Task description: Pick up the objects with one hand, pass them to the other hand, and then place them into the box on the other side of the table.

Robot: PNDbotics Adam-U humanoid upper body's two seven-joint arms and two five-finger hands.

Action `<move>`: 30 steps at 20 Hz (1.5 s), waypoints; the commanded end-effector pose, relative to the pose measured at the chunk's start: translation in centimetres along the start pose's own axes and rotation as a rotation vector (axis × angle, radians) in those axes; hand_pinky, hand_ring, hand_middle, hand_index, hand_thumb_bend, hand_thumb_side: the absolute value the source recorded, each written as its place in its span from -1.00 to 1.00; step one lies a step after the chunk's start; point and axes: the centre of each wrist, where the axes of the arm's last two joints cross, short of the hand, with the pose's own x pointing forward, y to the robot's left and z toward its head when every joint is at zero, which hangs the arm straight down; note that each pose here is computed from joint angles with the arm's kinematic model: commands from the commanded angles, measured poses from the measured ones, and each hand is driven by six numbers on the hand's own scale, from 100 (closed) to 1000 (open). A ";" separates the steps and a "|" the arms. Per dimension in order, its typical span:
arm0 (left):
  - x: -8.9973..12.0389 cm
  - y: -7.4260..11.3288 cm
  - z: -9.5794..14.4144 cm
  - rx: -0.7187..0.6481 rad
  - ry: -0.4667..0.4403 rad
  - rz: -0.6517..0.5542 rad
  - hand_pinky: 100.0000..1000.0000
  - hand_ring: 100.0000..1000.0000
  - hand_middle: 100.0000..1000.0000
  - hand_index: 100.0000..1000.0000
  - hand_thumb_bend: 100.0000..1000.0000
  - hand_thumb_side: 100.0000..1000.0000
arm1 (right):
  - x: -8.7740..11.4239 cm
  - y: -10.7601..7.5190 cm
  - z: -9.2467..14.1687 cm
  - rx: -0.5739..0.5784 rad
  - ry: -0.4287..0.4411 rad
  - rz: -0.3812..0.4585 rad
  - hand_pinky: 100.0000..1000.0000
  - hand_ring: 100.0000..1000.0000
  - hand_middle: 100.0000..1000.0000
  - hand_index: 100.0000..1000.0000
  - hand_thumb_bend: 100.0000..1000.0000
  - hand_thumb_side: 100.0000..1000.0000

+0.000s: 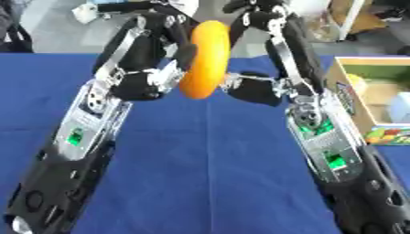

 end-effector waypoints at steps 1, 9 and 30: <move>0.8 -0.1 -1.0 -0.013 -0.039 -0.001 0.38 -0.28 -0.17 -0.09 -0.84 -0.50 | 0.8 -0.6 -0.9 -0.029 -0.036 -0.003 0.21 0.07 0.24 0.65 -0.54 -0.91; 0.8 -0.2 -1.0 -0.011 -0.040 0.005 0.38 -0.28 -0.17 -0.09 -0.85 -0.50 | 0.7 -0.5 -0.9 -0.064 0.006 -0.052 0.17 -0.02 -0.12 -0.10 -1.00 -1.00; -0.2 0.1 0.2 0.046 0.032 0.016 0.40 -0.28 -0.17 -0.08 -0.87 -0.44 | 0.6 -2.0 -1.0 -0.139 0.011 -0.067 0.06 -0.17 -0.47 -0.32 -1.00 -1.00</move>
